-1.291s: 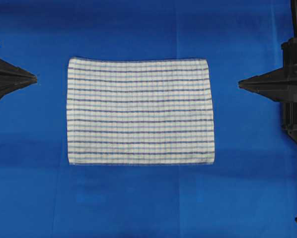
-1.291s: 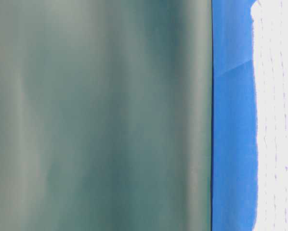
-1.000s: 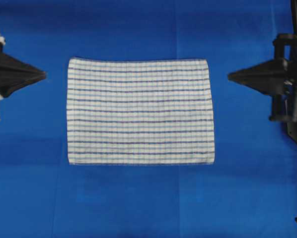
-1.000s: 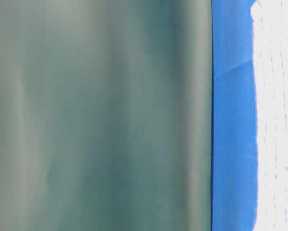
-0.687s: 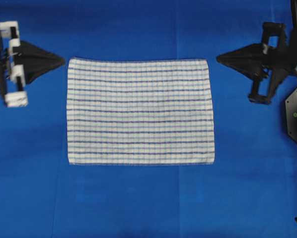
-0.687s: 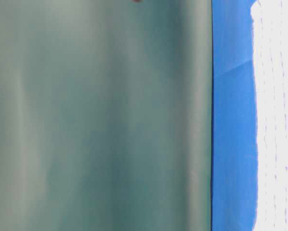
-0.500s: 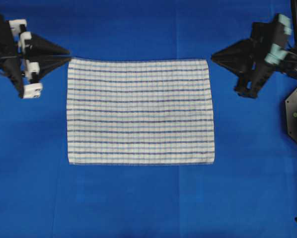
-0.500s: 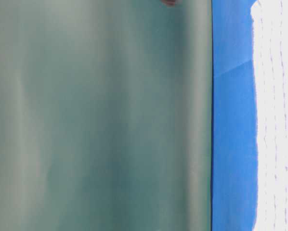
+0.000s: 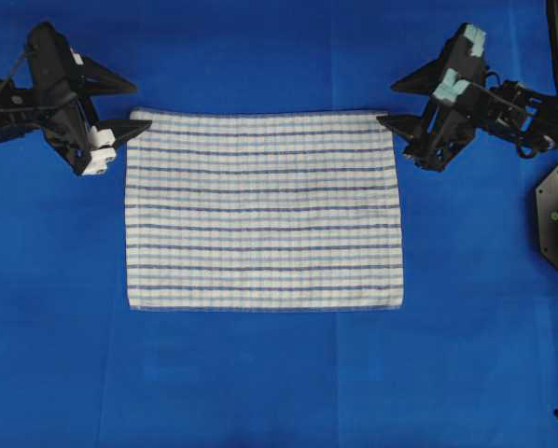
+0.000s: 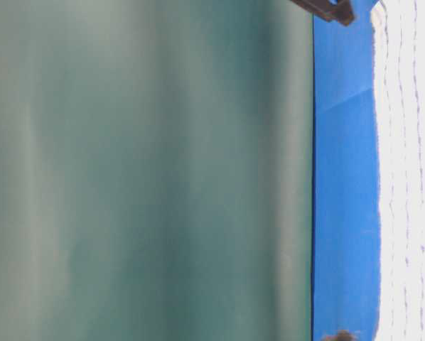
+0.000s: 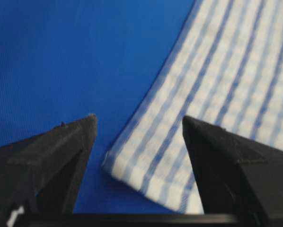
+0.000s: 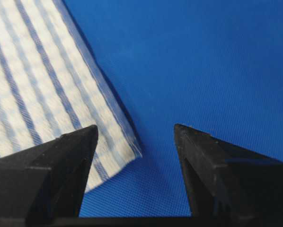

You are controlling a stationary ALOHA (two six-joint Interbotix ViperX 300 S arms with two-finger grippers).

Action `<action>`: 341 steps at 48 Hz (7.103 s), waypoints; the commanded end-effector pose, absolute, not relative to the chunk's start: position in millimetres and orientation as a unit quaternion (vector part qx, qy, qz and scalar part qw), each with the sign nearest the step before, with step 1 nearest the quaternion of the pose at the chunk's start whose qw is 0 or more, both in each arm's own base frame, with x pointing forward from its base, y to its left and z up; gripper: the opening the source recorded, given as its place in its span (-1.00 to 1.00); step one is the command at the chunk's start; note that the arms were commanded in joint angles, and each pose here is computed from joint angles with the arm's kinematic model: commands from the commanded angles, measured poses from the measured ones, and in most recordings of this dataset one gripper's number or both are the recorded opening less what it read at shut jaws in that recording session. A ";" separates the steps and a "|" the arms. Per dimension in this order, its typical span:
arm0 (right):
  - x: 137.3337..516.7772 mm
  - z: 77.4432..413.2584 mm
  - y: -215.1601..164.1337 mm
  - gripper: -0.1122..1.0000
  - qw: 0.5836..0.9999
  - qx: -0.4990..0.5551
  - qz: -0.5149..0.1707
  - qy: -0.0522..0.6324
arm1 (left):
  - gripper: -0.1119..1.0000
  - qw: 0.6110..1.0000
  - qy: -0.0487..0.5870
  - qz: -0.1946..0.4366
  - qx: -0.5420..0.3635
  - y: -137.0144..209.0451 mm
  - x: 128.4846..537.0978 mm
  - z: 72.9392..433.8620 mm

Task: Fold the blue towel.
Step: 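Move both grippers to the towel's top corners and grasp them, then lift the top edge and fold it down toward the bottom edge, then release the folded edge and raise both grippers, then grasp the folded towel's left and right ends with both grippers, then lift the towel strip and rotate it to lie vertically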

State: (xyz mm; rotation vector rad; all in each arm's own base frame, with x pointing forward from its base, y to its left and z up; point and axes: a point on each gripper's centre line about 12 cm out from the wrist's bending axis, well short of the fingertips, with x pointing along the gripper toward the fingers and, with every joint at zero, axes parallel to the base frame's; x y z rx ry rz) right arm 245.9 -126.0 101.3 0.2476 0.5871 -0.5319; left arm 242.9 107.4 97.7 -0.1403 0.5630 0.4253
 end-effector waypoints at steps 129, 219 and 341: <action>236.8 142.0 40.4 -0.70 0.924 0.223 -0.024 0.310 | -0.71 0.954 0.269 -0.073 -0.110 -60.6 246.9 151.8; 249.5 112.8 -20.5 0.76 0.914 0.176 -0.125 0.343 | 0.29 0.939 0.337 0.027 -0.057 1.3 264.9 115.8; 303.9 202.7 -107.8 -0.72 0.925 0.134 -0.181 0.307 | -0.76 0.953 0.266 -0.070 -0.128 -90.4 377.2 208.4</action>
